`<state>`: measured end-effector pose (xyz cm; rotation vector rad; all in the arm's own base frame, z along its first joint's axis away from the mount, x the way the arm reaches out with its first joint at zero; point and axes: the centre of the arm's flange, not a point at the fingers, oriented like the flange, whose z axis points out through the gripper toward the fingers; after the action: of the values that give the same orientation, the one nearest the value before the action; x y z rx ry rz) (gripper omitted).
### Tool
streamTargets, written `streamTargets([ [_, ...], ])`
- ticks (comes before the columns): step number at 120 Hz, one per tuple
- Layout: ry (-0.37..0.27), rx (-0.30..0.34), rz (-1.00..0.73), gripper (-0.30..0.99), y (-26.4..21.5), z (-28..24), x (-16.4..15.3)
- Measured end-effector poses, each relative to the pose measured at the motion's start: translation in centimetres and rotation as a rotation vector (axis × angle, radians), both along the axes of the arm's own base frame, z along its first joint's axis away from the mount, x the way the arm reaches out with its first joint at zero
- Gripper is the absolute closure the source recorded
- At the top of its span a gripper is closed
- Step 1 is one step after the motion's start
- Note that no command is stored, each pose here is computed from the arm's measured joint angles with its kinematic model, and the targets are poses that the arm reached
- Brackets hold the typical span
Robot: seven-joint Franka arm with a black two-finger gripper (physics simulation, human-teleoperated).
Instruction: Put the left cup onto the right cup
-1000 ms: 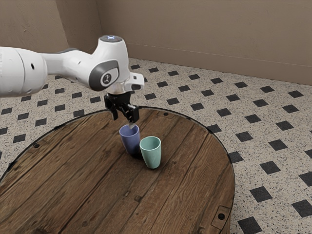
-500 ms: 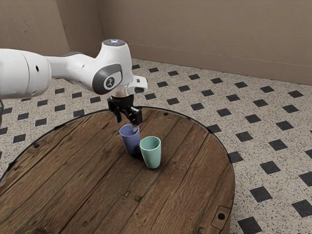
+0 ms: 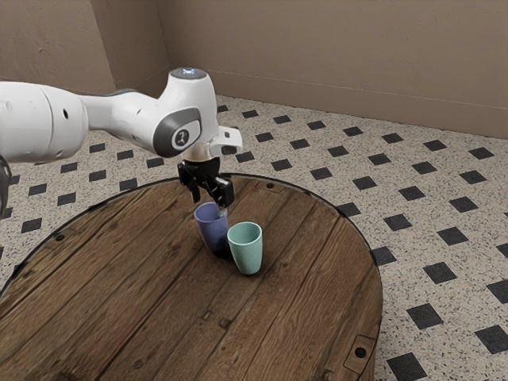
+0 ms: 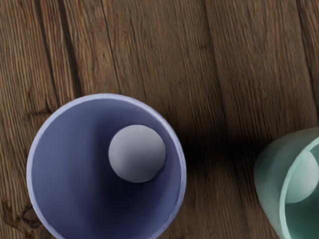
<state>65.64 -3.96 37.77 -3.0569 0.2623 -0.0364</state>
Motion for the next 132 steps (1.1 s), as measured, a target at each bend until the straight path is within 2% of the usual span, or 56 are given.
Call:
streamTargets([
  [73,-0.001,-0.006,0.0,0.24,-0.1,-1.4,0.4],
  [132,-0.002,-0.009,-0.003,0.27,0.0,-2.8,0.8],
])
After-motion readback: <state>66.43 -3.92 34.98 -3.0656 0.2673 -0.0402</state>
